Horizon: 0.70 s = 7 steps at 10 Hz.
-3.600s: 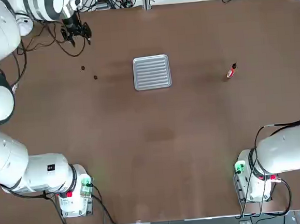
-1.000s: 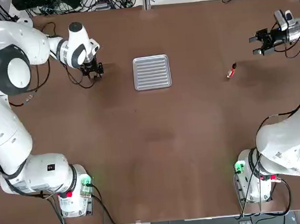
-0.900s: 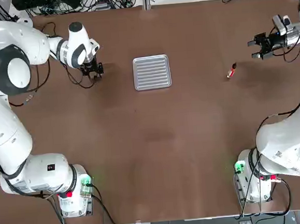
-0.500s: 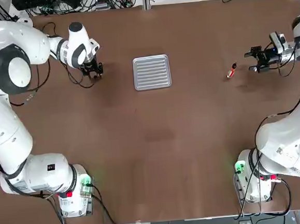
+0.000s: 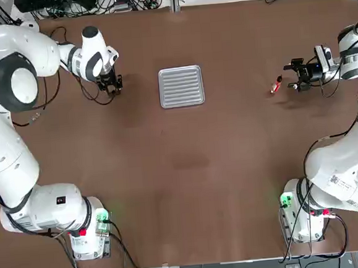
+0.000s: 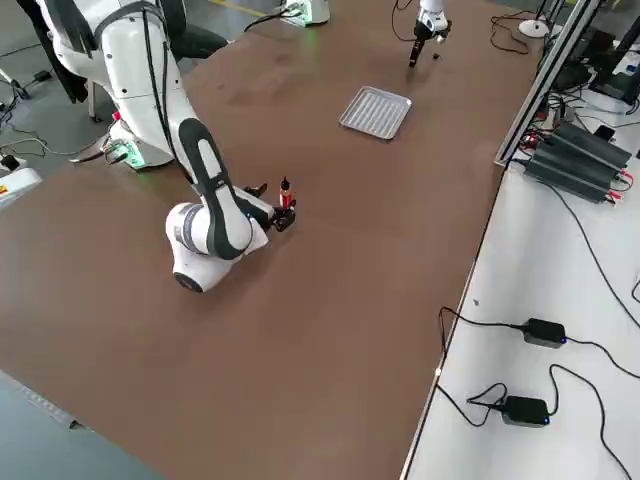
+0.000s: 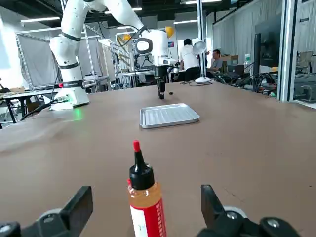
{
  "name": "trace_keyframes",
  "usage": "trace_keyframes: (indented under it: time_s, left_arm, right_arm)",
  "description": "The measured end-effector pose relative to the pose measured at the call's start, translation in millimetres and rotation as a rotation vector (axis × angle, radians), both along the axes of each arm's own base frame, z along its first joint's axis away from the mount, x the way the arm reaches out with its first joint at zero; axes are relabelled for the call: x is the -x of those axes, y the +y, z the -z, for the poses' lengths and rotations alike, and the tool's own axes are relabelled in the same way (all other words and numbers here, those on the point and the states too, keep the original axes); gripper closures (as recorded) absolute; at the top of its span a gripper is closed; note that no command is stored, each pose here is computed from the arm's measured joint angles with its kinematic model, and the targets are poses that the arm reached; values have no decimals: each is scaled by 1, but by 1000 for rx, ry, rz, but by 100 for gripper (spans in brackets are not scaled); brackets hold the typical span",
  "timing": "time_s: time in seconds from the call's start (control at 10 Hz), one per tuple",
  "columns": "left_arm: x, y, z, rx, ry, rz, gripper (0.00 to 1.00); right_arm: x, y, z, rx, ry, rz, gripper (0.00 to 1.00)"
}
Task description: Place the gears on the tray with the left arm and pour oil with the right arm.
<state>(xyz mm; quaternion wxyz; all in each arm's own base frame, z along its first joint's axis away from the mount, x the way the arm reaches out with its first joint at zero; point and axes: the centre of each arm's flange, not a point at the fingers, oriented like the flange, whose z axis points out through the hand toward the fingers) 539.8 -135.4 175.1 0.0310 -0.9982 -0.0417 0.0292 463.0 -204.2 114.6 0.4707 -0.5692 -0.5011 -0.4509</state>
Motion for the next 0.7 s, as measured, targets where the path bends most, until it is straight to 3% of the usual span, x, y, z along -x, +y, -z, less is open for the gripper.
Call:
trace_keyframes:
  time_s: [0.3, 0.4, 0.7]
  left_arm:
    - [-1, -2, -2, 3, -6, 3, 52]
    - [-2, -4, -3, 5, -9, 6, 67]
    - [-3, -4, -3, 5, -10, 4, 73]
  right_arm:
    - [17, 12, 35, -43, 33, -6, 0]
    - [20, 14, 41, -51, 43, -5, 1]
    - [15, 17, 43, -71, 27, 33, 2]
